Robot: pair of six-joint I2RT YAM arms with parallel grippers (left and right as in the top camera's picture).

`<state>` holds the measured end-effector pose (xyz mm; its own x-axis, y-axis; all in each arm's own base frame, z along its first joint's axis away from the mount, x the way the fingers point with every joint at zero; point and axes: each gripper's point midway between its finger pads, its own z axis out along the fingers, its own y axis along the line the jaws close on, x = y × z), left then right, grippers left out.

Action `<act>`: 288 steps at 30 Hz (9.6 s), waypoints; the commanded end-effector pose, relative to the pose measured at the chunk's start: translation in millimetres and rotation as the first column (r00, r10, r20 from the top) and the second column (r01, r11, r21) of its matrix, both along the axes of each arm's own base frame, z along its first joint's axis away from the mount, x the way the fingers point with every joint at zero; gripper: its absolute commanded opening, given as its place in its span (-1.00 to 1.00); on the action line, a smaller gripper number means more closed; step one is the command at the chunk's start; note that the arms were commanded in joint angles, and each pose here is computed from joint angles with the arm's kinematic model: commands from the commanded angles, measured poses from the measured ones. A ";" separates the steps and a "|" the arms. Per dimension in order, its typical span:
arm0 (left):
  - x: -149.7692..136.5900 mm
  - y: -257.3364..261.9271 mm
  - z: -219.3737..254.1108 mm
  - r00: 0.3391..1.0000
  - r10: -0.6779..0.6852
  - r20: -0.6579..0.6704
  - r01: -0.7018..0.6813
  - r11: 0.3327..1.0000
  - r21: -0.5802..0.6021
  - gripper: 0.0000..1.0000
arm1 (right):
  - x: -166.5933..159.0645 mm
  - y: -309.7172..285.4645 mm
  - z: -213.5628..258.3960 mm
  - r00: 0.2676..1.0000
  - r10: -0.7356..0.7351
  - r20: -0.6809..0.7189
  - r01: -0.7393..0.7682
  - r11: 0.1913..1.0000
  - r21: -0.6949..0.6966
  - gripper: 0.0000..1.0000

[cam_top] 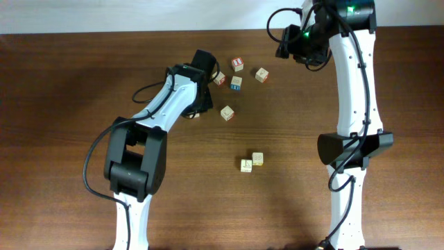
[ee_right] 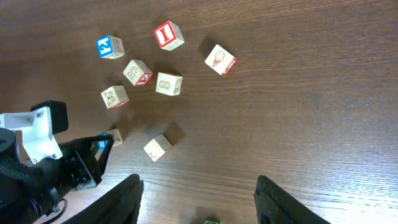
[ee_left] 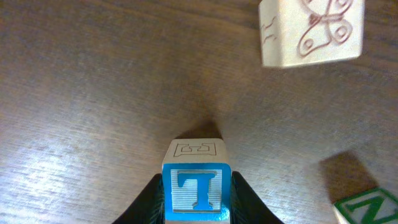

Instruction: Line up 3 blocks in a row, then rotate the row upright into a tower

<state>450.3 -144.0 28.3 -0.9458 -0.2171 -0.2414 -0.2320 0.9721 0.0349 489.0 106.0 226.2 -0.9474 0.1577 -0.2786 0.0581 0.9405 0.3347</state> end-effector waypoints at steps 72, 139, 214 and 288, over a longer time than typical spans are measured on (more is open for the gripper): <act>-1.5 190.2 260.8 0.954 0.200 0.222 -0.204 0.979 -0.005 0.64 | -183.6 166.6 -207.8 0.852 0.191 -0.488 -0.327 0.922 -0.209 -0.50; -1.6 190.0 260.8 0.955 0.200 0.221 -0.204 0.979 -0.005 0.74 | -192.7 134.6 -187.3 0.830 0.447 -0.333 -0.497 0.864 -0.077 -0.42; -1.5 189.4 260.8 0.955 0.198 0.222 -0.202 0.979 -0.005 0.80 | -196.1 121.4 -203.6 0.880 0.184 -0.437 -0.274 0.949 -0.153 -0.92; -1.0 184.9 260.4 0.957 0.192 0.219 -0.192 0.981 -0.021 0.79 | -177.0 99.0 -211.0 0.904 0.204 -0.375 -0.249 0.966 -0.074 -0.53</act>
